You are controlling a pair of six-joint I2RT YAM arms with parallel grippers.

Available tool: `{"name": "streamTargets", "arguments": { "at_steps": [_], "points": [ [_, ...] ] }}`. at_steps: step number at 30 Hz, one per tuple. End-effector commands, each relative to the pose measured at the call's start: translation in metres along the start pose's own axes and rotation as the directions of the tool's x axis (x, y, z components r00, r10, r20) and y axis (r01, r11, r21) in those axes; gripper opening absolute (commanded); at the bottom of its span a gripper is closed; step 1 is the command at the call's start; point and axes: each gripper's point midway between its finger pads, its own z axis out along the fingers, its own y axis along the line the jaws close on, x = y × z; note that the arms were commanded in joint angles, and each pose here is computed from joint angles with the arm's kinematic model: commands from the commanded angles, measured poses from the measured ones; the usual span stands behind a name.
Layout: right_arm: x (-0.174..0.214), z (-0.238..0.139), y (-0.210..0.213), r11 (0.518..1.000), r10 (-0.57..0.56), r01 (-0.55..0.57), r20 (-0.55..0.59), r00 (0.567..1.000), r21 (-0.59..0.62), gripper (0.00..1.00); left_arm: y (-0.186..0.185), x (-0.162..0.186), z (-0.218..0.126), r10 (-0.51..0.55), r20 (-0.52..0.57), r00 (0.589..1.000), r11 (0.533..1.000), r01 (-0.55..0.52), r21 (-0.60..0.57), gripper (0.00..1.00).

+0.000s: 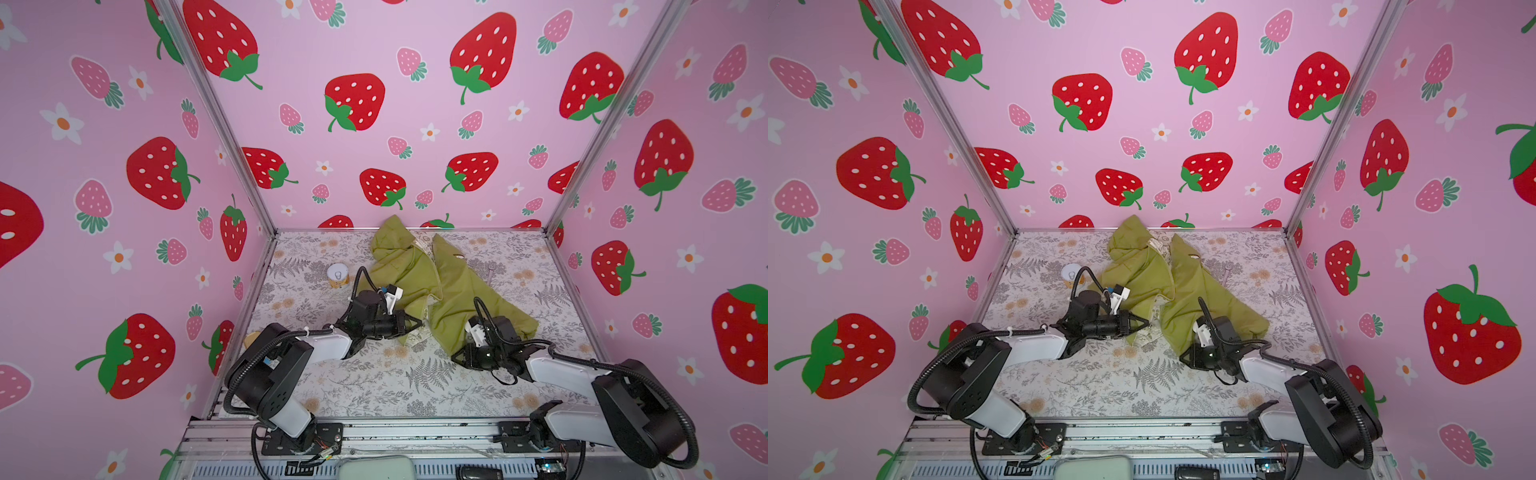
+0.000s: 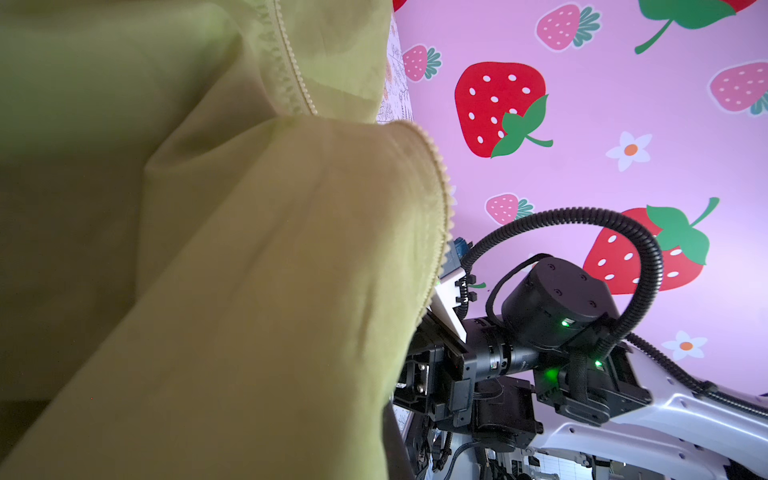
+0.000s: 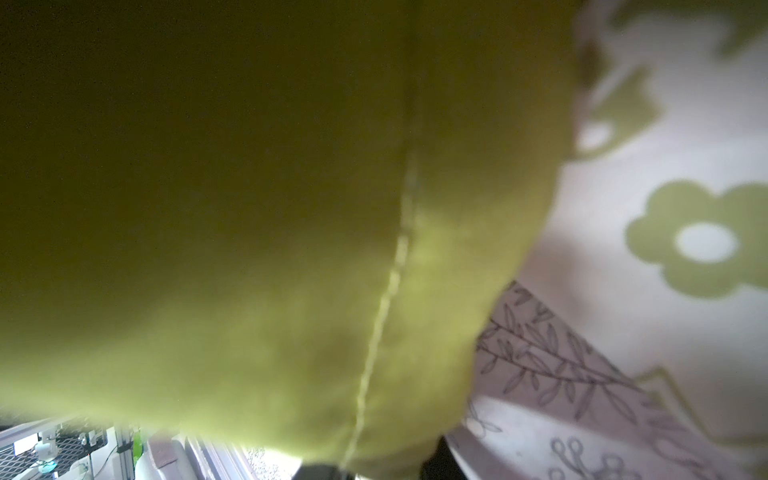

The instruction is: Zip up the jacket

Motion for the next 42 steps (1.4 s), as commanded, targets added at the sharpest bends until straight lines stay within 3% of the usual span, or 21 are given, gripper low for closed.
{"name": "streamTargets", "arguments": {
  "at_steps": [1, 5, 13, 16, 21, 26, 30, 37, 42],
  "points": [
    [-0.002, 0.001, -0.006, 0.999, 0.012, -0.013, 0.006, 1.0, 0.046, 0.23, -0.014, -0.008, 0.0, 0.026, 0.006, 1.0, 0.999, -0.027, 0.041, 0.0],
    [-0.003, 0.0, -0.007, 0.998, 0.014, -0.014, 0.015, 1.0, 0.056, 0.32, -0.014, -0.008, 0.0, 0.027, 0.005, 1.0, 0.999, -0.027, 0.041, 0.0],
    [-0.002, -0.002, -0.011, 0.997, 0.014, -0.015, 0.01, 1.0, 0.076, 0.36, -0.014, -0.008, 0.0, 0.026, 0.004, 1.0, 0.999, -0.026, 0.041, 0.0],
    [-0.001, -0.003, -0.012, 0.997, 0.012, -0.013, 0.01, 1.0, 0.079, 0.49, -0.014, -0.008, 0.0, 0.026, 0.003, 1.0, 0.999, -0.026, 0.042, 0.0],
    [-0.002, -0.006, -0.011, 0.997, 0.012, -0.014, 0.023, 1.0, 0.075, 0.59, -0.015, -0.009, 0.0, 0.028, 0.005, 1.0, 0.999, -0.028, 0.043, 0.0],
    [-0.003, -0.009, -0.011, 0.997, 0.02, -0.023, 0.04, 0.999, 0.069, 0.58, -0.015, -0.008, 0.0, 0.027, 0.004, 1.0, 0.999, -0.027, 0.042, 0.0],
    [-0.001, -0.012, -0.011, 0.998, 0.024, -0.027, 0.048, 0.999, 0.064, 0.49, -0.014, -0.008, 0.0, 0.026, 0.003, 1.0, 0.999, -0.026, 0.041, 0.0],
    [-0.005, -0.014, -0.008, 0.998, 0.002, -0.006, 0.067, 0.998, 0.057, 0.48, -0.015, -0.008, 0.0, 0.027, 0.004, 1.0, 0.999, -0.027, 0.042, 0.0],
    [-0.008, -0.013, -0.006, 0.998, -0.027, 0.024, 0.06, 0.998, 0.05, 0.38, -0.015, -0.007, 0.0, 0.026, 0.003, 1.0, 0.999, -0.027, 0.041, 0.0]
  ]
}}
